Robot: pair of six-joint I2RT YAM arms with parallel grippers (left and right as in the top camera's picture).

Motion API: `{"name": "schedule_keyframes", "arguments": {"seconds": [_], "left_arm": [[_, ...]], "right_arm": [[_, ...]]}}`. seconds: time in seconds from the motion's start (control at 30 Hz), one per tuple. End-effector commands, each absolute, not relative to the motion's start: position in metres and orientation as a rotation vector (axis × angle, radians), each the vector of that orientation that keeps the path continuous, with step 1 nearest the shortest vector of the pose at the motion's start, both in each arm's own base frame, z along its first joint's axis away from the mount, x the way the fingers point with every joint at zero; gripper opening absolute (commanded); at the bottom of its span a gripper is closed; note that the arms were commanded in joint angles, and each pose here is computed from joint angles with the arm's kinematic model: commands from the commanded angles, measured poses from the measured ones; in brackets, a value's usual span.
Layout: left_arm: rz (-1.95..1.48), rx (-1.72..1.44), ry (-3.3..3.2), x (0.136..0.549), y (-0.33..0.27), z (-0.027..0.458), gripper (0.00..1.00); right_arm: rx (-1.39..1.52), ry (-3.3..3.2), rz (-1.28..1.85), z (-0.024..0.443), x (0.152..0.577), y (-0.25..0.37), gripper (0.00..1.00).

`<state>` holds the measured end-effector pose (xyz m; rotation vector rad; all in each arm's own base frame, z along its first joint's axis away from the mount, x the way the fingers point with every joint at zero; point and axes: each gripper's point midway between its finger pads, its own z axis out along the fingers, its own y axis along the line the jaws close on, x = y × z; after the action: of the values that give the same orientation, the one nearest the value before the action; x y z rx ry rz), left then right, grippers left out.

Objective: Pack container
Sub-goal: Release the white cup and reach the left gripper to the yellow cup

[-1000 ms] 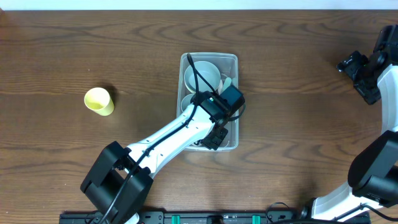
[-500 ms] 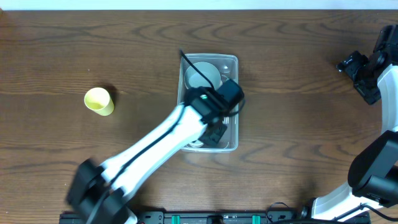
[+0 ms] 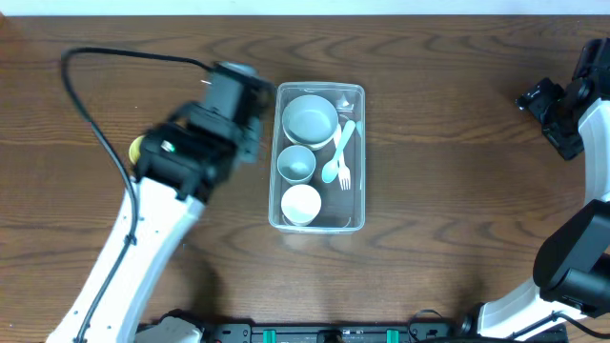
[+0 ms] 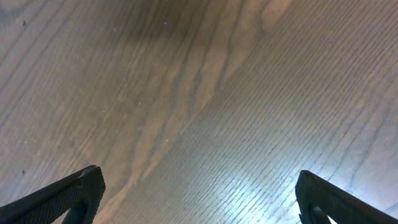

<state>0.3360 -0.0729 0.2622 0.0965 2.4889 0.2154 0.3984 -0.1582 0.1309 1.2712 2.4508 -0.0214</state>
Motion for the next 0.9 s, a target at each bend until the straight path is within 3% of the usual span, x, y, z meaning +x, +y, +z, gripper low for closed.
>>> {"name": "schedule_keyframes", "arguments": {"seconds": [0.0,0.2,0.53,0.87], "left_arm": [[0.304,-0.117,2.494,0.351,-0.027,0.257,0.62],[0.199,-0.388,2.564,0.369,0.015,0.226,0.62],[0.156,-0.403,2.732,0.395,0.02,0.156,0.62],[0.212,-0.534,2.878,0.393,0.046,0.094,0.62]], "right_arm": [[1.289,2.433,-0.038,0.133,0.399,-0.163,0.99],[1.289,2.433,-0.039,0.133,0.399,-0.163,0.99],[1.289,2.433,-0.038,0.133,0.399,-0.163,0.99],[1.289,2.433,-0.038,0.133,0.399,-0.163,0.99]]}}
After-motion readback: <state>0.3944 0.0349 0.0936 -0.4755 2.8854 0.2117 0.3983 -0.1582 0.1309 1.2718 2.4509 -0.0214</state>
